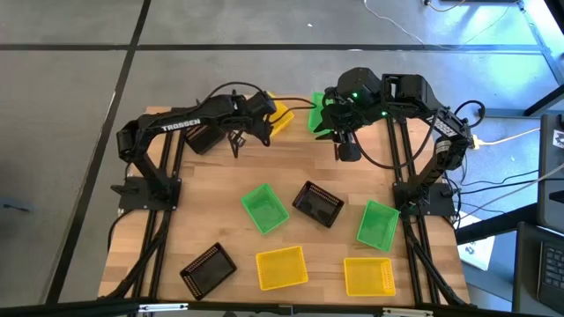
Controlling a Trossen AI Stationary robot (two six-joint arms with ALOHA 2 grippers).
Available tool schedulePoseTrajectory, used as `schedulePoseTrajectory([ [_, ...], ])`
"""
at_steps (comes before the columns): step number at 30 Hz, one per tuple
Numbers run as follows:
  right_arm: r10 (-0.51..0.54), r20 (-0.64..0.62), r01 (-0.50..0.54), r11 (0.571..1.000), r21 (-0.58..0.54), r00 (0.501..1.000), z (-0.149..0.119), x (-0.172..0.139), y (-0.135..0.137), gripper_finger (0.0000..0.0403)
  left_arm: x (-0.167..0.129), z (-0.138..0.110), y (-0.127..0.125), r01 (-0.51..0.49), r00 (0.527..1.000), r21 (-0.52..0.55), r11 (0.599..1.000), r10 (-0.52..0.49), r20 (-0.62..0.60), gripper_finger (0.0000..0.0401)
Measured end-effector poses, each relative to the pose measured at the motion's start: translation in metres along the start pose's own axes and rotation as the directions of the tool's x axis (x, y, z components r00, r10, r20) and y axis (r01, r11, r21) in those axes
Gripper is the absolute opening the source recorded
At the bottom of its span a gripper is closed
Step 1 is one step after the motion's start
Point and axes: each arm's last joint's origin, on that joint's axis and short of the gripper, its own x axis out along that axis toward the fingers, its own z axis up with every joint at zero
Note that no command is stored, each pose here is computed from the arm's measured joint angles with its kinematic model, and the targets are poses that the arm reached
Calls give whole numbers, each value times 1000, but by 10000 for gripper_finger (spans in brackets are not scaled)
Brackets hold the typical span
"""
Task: Stack baskets on shelf by color
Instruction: Put the top left yellow bin on the shelf
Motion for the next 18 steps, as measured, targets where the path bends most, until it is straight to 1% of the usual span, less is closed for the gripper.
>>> schedulePoseTrajectory([
  [4,0,1,0,1000,0,1000,0,0,0,90,-14,-5,1,-30,999,-11,999,30,17,48],
  [6,-3,8,3,1000,-1,1000,1,0,0,90,-24,-8,1,-51,998,-34,998,52,30,48],
  [8,-8,19,8,1000,1,1000,2,0,-1,90,-36,-11,1,-71,996,-91,993,76,52,48],
  [10,-16,39,16,1000,0,999,4,2,-2,90,-51,-19,2,-85,991,-191,978,103,90,48],
  [13,-32,81,32,999,8,996,9,12,-8,90,-74,-31,2,-70,976,-370,926,140,167,47],
  [16,-27,183,22,999,30,983,16,28,-23,90,-94,-43,3,-57,954,-537,842,204,218,47],
  [18,-18,212,9,999,41,977,17,37,-34,90,-106,-50,3,-51,941,-616,786,245,234,47],
])
